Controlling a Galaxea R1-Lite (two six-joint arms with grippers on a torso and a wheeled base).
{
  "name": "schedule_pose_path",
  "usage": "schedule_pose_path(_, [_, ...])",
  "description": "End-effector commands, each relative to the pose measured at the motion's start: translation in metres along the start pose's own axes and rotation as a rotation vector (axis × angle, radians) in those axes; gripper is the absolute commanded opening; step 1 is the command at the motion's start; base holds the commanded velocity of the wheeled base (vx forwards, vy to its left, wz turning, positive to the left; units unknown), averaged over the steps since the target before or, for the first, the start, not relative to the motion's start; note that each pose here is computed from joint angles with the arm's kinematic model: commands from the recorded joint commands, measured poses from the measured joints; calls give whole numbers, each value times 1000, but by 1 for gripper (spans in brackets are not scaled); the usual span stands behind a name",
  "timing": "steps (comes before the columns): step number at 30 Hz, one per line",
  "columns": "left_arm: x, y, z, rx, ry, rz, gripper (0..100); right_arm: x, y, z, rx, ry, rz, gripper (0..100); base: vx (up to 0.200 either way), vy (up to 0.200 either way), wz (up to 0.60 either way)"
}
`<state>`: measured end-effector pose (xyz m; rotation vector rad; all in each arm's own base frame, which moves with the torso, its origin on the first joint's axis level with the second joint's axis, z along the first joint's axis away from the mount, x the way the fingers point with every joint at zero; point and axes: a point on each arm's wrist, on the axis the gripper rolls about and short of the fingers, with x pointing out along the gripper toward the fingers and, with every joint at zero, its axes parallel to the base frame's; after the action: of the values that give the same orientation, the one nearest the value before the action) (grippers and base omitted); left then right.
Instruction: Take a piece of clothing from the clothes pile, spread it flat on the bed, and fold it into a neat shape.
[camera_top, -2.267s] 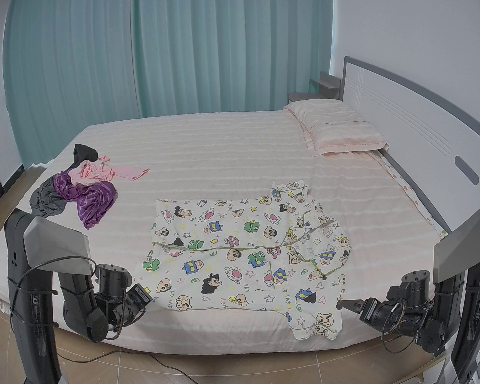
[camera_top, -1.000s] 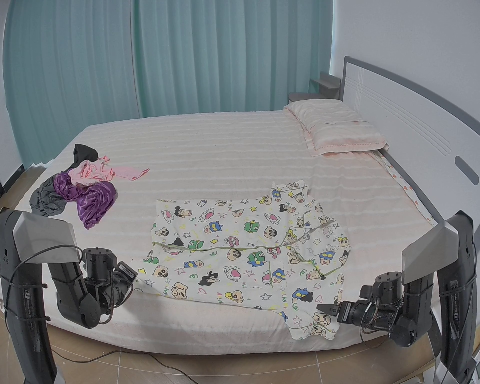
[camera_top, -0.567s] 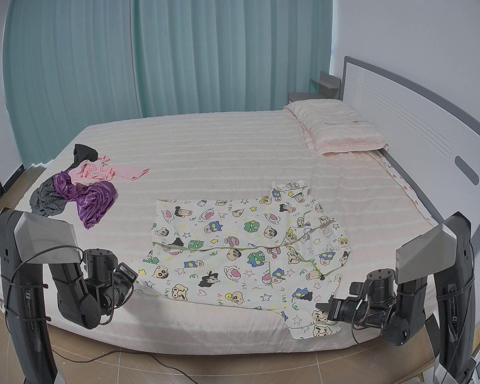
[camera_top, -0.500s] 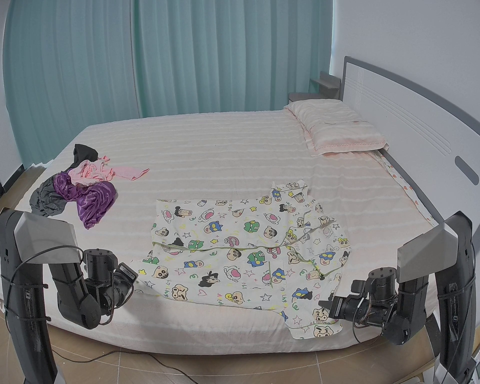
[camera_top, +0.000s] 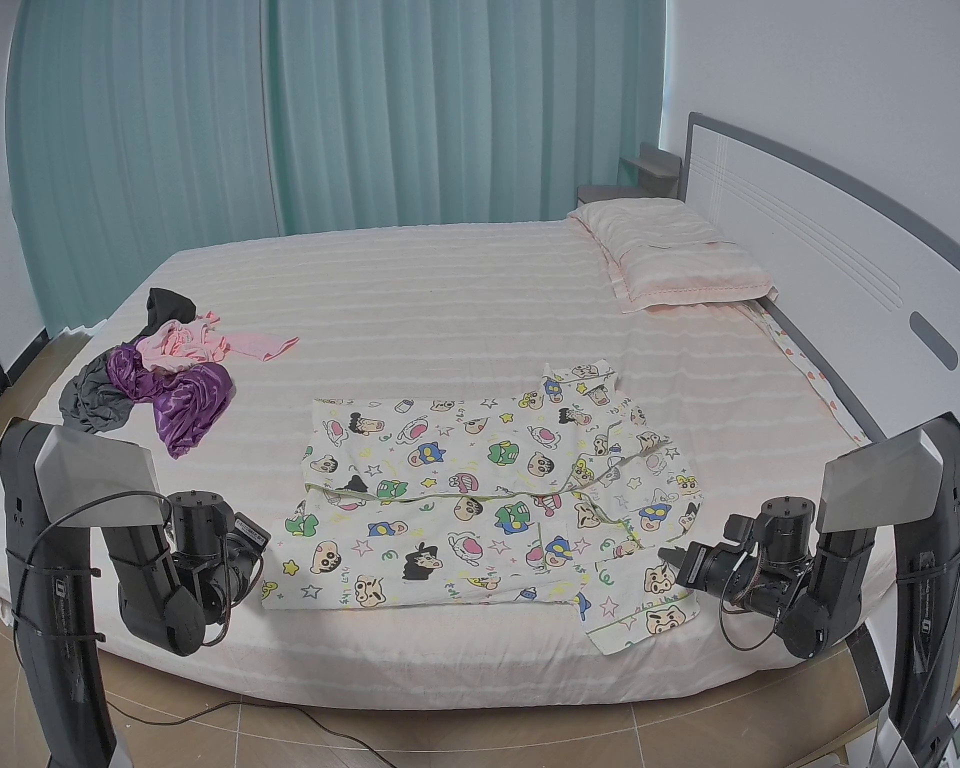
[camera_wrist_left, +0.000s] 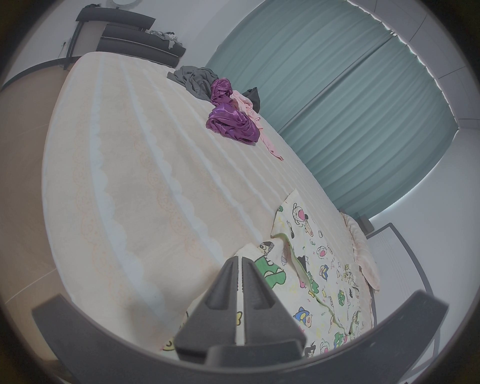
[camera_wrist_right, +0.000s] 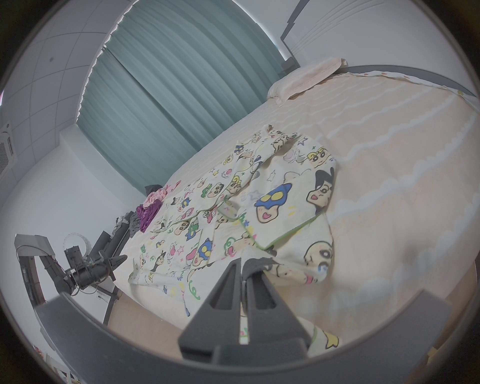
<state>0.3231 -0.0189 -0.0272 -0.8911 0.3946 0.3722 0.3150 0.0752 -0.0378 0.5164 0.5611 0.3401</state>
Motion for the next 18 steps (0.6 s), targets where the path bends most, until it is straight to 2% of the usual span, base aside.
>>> schedule_pose_path(1, [4, 5, -5, 6, 11, 15, 0, 8, -13, -4, 15, 11, -25, 0, 0, 0, 0])
schedule_pose_path(5, [4, 5, -7, 8, 16, 17, 0, 9, -20, -6, 25, 20, -38, 0, 0, 0, 0])
schedule_pose_path(6, [4, 6, -7, 9, 16, 19, 0, 9, -20, -6, 25, 20, -37, 100, 0, 0, 0])
schedule_pose_path(12, [1, 8, -9, 14, 34, 27, 0, -2, -27, 1, 40, 6, -59, 100, 0, 0, 0])
schedule_pose_path(15, [0, 8, -10, 22, 40, 26, 0, -17, -31, -3, 61, 57, -44, 100, 0, 0, 0])
schedule_pose_path(18, [0, 8, -11, 23, 42, 26, 0, -30, -36, -10, 41, 102, -42, 100, 0, 0, 0])
